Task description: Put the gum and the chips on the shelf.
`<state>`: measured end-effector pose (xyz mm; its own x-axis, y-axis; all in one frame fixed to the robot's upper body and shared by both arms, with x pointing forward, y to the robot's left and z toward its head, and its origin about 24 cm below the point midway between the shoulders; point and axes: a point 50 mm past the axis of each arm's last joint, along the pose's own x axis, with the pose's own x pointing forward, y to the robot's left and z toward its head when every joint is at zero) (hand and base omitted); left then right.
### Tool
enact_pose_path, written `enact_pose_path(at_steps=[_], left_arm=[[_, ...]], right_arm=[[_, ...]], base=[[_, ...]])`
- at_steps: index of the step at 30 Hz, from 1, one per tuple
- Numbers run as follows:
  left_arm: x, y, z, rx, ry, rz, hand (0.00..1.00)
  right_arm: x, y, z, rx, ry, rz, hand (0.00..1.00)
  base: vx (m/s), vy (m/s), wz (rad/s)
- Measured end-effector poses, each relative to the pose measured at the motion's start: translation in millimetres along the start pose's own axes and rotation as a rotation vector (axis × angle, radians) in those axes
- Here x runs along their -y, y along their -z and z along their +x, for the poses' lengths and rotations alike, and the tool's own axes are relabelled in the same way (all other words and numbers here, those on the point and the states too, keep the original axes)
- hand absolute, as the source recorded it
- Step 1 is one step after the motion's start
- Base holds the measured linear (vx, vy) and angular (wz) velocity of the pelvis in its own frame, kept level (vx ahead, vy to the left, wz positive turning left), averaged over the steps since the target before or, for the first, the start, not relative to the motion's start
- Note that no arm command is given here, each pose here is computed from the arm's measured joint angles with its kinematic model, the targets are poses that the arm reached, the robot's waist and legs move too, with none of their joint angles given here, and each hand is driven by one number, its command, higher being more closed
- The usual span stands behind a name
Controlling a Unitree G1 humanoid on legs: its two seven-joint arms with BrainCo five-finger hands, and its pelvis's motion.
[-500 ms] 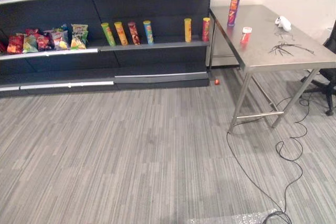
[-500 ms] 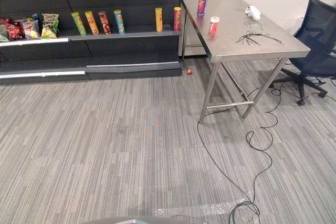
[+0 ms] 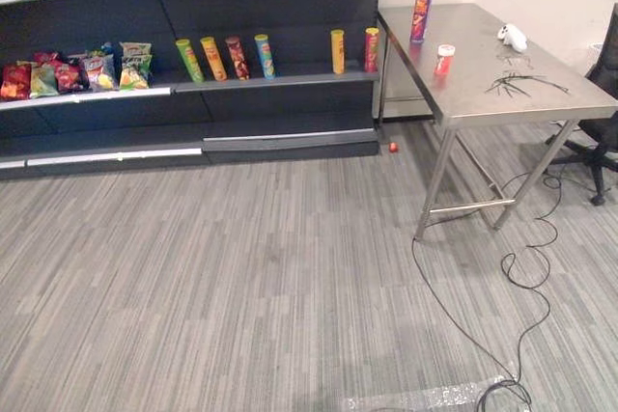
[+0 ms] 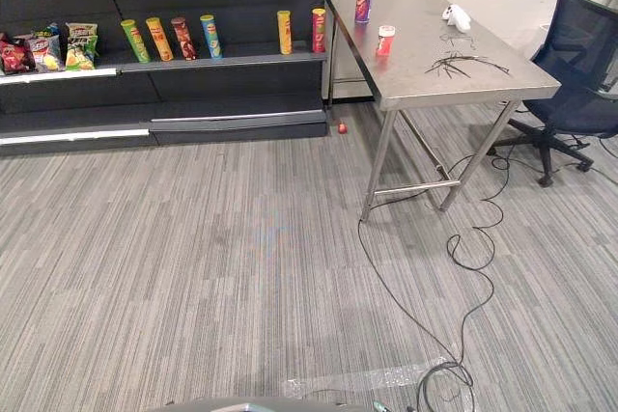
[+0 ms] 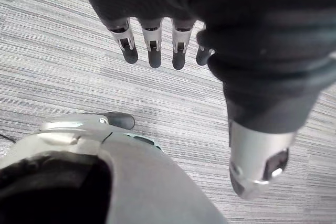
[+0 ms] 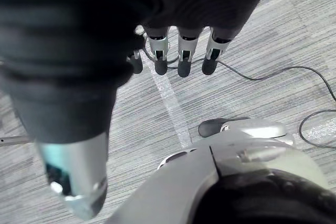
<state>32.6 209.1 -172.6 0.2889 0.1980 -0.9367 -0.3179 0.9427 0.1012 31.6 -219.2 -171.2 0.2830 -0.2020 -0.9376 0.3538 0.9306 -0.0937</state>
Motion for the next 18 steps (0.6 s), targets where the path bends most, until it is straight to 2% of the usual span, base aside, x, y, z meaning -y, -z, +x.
enact_pose_path(at_steps=[3, 12, 18], left_arm=[[0.0, 0.0, 0.0, 0.000, 0.001, 0.000, 0.00], [0.1, -1.4, 0.3, 0.002, 0.013, 0.005, 0.00], [3.0, -23.8, 4.7, 0.059, 0.017, 0.020, 0.00]], right_arm=[[0.1, 0.5, -0.1, 0.000, -0.001, 0.045, 0.00], [-1.7, -3.1, 0.3, 0.019, -0.036, 0.040, 0.00], [-15.5, -40.5, 5.9, 0.124, -0.078, 0.027, 0.00]], base=[[0.00, 0.000, 0.00], [0.00, -0.003, -0.01], [-0.05, -0.027, -0.11]])
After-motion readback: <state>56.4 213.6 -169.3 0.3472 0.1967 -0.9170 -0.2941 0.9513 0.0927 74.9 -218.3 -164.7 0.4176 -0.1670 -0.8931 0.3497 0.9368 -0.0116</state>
